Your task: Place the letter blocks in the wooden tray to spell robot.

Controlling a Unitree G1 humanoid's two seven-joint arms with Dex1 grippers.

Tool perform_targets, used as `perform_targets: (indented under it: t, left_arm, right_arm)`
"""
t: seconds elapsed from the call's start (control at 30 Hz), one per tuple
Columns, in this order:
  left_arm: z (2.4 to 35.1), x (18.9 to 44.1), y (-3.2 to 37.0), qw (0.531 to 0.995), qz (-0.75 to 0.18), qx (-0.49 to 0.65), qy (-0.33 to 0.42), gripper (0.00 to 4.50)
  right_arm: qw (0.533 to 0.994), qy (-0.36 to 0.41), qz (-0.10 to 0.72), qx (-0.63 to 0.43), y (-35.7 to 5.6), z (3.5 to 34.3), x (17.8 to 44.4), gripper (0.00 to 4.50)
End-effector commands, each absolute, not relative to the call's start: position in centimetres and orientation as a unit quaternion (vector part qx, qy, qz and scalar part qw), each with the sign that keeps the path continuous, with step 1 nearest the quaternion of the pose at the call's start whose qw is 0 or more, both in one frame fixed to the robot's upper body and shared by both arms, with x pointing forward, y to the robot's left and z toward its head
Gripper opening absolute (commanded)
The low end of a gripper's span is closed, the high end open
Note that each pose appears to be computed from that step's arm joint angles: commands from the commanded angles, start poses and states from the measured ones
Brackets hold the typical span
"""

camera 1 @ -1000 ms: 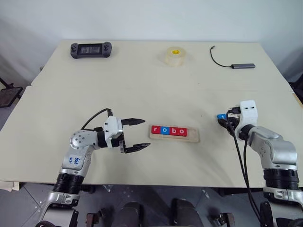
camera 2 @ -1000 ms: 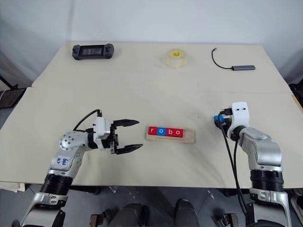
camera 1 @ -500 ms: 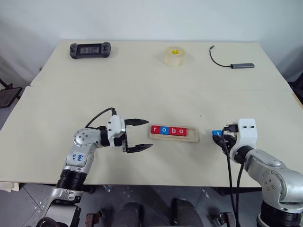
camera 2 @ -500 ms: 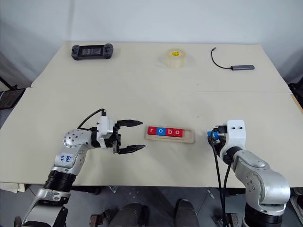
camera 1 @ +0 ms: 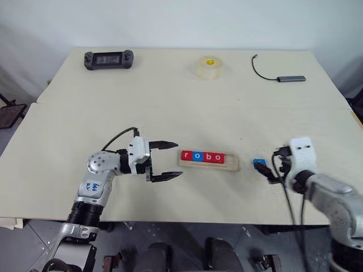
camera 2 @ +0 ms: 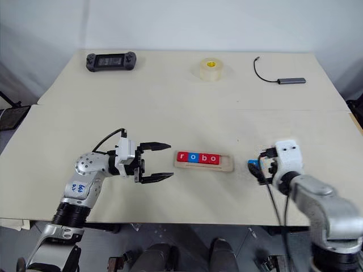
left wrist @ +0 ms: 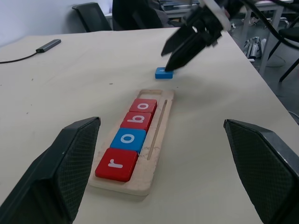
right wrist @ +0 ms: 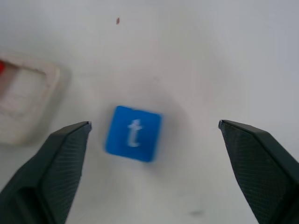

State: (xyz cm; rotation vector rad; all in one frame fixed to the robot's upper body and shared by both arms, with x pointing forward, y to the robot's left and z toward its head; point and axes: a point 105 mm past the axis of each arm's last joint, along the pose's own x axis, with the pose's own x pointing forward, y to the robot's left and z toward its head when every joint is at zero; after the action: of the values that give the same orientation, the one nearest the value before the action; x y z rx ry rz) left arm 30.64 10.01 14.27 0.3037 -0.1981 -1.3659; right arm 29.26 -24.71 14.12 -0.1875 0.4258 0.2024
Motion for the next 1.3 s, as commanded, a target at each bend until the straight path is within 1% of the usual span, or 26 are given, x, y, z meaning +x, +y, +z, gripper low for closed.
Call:
perform_targets:
  t: [0.03,0.1,0.13,0.2,0.27,0.3,0.37,0.43,0.57,0.73,0.8,0.87,1.03,1.07,1.17,1.3]
  left_arm:
    - [15.0,30.5,10.1,0.76,-0.625,0.142,-0.106,4.5]
    - [15.0,30.5,10.1,0.761,-0.624,0.143,-0.107,4.5]
    - [15.0,30.4,10.0,0.76,-0.625,0.142,-0.108,4.5]
    - [15.0,30.4,10.0,0.759,-0.626,0.142,-0.108,4.5]
    - [15.1,30.4,9.9,0.757,-0.628,0.143,-0.11,4.5]
    - [15.1,30.4,9.9,0.755,-0.63,0.144,-0.112,4.5]
    - [15.4,30.3,9.8,0.75,-0.633,0.146,-0.121,4.5]
    - [15.5,30.3,9.7,0.748,-0.634,0.147,-0.127,4.5]
    - [15.7,30.1,9.6,0.746,-0.637,0.145,-0.13,4.5]
    - [15.9,29.9,9.5,0.743,-0.639,0.153,-0.129,4.5]
    - [16.0,29.8,9.4,0.743,-0.639,0.153,-0.13,4.5]
    - [16.1,29.9,9.4,0.743,-0.638,0.153,-0.131,4.5]
    - [16.2,29.9,9.4,0.745,-0.635,0.154,-0.131,4.5]
    - [16.2,29.9,9.4,0.746,-0.635,0.154,-0.13,4.5]
    - [16.2,29.9,9.5,0.747,-0.634,0.154,-0.129,4.5]
    - [16.2,29.9,9.6,0.751,-0.629,0.154,-0.128,4.5]
  right_arm:
    - [0.956,0.171,0.178,-0.159,-24.2,15.5,29.7,4.46]
    - [0.934,0.172,0.245,-0.194,-24.1,15.5,29.7,4.46]
    - [0.911,0.175,0.295,-0.229,-24.1,15.4,29.7,4.46]
    - [0.868,0.188,0.366,-0.277,-24.3,15.0,29.4,4.46]
    - [0.834,0.202,0.415,-0.301,-24.8,14.4,29.5,4.46]
    - [0.823,0.203,0.427,-0.314,-25.2,14.3,30.0,4.46]
    - [0.816,0.203,0.432,-0.328,-25.8,13.9,31.2,4.46]
    - [0.81,0.197,0.442,-0.331,-25.8,13.7,31.8,4.46]
    - [0.793,0.201,0.471,-0.331,-25.2,13.0,32.7,4.46]
    - [0.781,0.22,0.492,-0.315,-25.0,12.5,32.8,4.46]
    - [0.78,0.228,0.491,-0.313,-25.2,12.5,32.9,4.08]
    - [0.775,0.241,0.495,-0.311,-25.4,12.3,32.8,3.54]
    - [0.778,0.235,0.49,-0.315,-25.7,12.7,33.0,1.74]
    - [0.776,0.229,0.492,-0.32,-25.5,13.0,33.1,1.47]
    - [0.779,0.209,0.494,-0.324,-24.9,14.0,33.7,1.45]
    - [0.764,0.201,0.525,-0.318,-21.9,16.4,34.1,1.45]
